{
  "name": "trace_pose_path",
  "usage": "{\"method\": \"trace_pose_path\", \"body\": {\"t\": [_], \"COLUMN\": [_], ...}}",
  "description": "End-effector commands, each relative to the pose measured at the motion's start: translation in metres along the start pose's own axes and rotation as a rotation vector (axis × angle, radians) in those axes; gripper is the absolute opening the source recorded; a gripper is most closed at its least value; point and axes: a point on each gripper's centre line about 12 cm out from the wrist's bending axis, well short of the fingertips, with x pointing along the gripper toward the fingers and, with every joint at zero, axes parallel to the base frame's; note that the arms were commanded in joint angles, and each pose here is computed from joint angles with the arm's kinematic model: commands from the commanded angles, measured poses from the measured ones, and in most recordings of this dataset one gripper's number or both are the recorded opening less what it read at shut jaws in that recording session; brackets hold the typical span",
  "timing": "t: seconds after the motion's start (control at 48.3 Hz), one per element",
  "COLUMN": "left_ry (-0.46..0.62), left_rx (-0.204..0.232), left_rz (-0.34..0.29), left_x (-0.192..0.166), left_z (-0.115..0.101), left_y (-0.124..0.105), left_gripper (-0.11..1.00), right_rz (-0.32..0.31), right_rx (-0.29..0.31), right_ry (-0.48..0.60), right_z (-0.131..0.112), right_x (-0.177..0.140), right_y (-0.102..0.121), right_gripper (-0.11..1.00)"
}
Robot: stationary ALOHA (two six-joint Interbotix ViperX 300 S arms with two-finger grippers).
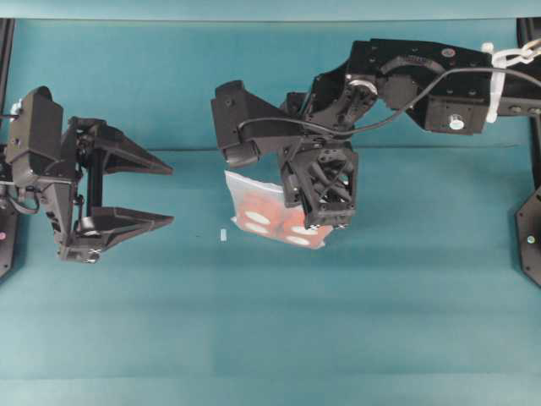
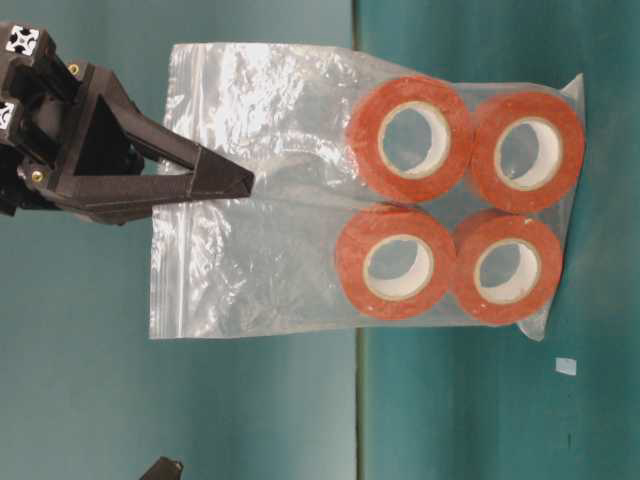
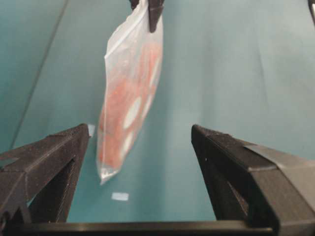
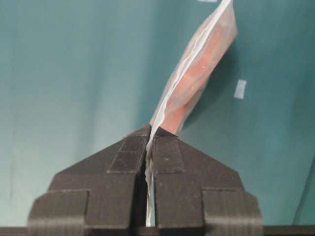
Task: Hand over the clear zip bag and make it stand upright.
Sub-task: 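Hold the bag hanging vertically above the table center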
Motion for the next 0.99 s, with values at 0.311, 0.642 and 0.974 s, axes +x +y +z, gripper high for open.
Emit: {"method": "trace_pose_path", "body": {"t": [0.311, 0.642, 0.974], "left_ry": [-0.024, -0.022, -0.018], "left_rx": [-0.002, 0.0, 0.001], "left_rz": [0.004, 0.004, 0.006], "left_x": [-0.0002, 0.0005, 0.0007], "left_z": [0.0078, 0.0073, 0.0063], "left_y": [0.0009, 0.001, 0.0015], "left_gripper": [0.91, 0.91, 0.91], "right_rz": [0.002, -0.032, -0.045], "right_rx": [-0.044, -0.062, -0.101], "right_ry": [-0.015, 0.002, 0.008], "right_z": [0.0106, 0.0096, 0.0088], "right_x": [-0.0173, -0.015, -0.0153], "right_y": [0.0054, 0.001, -0.0005], "right_gripper": [0.0, 0.0, 0.0]}}
